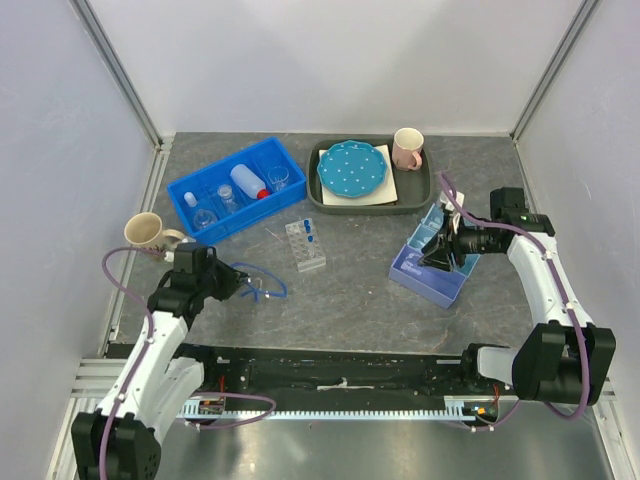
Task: Organize the chemistry lab equipment
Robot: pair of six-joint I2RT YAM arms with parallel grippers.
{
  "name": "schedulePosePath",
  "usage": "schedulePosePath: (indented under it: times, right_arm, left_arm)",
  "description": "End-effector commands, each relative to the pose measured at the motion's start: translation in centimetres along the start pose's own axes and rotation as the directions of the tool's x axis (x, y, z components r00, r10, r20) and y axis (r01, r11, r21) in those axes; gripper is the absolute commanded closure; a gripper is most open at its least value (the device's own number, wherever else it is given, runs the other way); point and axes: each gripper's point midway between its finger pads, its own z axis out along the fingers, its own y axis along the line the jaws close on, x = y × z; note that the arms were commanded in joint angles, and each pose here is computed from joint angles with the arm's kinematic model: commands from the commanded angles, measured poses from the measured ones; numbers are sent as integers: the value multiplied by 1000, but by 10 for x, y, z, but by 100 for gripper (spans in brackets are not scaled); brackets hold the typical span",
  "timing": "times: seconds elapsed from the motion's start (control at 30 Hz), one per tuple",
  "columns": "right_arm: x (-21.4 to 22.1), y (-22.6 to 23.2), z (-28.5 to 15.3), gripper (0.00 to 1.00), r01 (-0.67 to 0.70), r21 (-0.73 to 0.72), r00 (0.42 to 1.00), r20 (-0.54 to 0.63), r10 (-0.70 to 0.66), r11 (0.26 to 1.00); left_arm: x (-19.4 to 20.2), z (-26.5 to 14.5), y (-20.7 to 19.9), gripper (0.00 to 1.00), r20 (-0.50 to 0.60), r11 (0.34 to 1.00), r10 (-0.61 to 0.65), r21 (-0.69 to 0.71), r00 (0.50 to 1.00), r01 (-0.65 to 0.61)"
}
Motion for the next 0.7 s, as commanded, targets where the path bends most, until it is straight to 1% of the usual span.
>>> schedulePosePath:
  times: [0.0, 0.07, 0.1, 0.13, 0.17, 0.2, 0.27, 0.3, 0.37, 0.4, 0.43, 0.5, 0.53, 0.6, 0.67]
  right_arm:
    - [-10, 14, 4, 50, 108, -63, 994, -15, -109, 992]
    - [-16, 18, 7, 48, 127, -78, 990, -49, -131, 989]
    - [-16, 30, 17, 48, 155, -124, 982, -86, -166, 980]
    - [-18, 35, 21, 48, 157, -141, 980, -101, -172, 977]
    - [-25, 39, 24, 45, 187, -154, 973, -105, -205, 970]
    - [-28, 52, 34, 44, 215, -201, 963, -119, -241, 956]
    - [-42, 61, 44, 40, 234, -216, 959, -112, -262, 948]
    - [-44, 72, 56, 39, 257, -246, 947, -128, -294, 935]
    - [-59, 82, 74, 35, 265, -237, 947, -119, -298, 935]
    - [-60, 97, 89, 35, 274, -267, 940, -127, -316, 924]
    - [-71, 96, 100, 34, 273, -225, 945, -119, -304, 935]
    - [-72, 115, 122, 33, 252, -260, 949, -122, -290, 932]
    - [-79, 116, 131, 33, 255, -251, 952, -103, -287, 934]
    - [-80, 123, 147, 33, 181, -262, 966, -133, -221, 948]
    - [-90, 122, 156, 33, 159, -243, 972, -131, -195, 957]
  left_arm:
    - [20, -22, -52, 98, -80, 933, 157, 338, 984, -121]
    - [24, -29, -64, 98, -80, 901, 179, 414, 981, -130]
    - [29, -32, -67, 98, -104, 889, 184, 442, 978, -120]
    - [32, -32, -68, 98, -115, 880, 191, 461, 975, -118]
    - [33, -33, -72, 98, -116, 868, 198, 481, 973, -119]
    - [34, -36, -79, 98, -117, 849, 207, 515, 971, -119]
    - [35, -36, -82, 98, -121, 837, 212, 534, 970, -117]
    - [34, -39, -89, 98, -115, 818, 218, 563, 969, -117]
    - [38, -42, -97, 98, -131, 796, 229, 595, 965, -108]
    - [36, -45, -103, 98, -117, 777, 236, 618, 965, -115]
    - [37, -48, -108, 98, -115, 764, 243, 635, 963, -117]
    - [40, -51, -115, 98, -122, 747, 258, 655, 958, -117]
    - [41, -54, -119, 98, -119, 738, 264, 664, 957, -121]
    - [44, -58, -127, 98, -112, 717, 277, 685, 954, -128]
    - [49, -62, -134, 98, -106, 698, 287, 704, 952, -132]
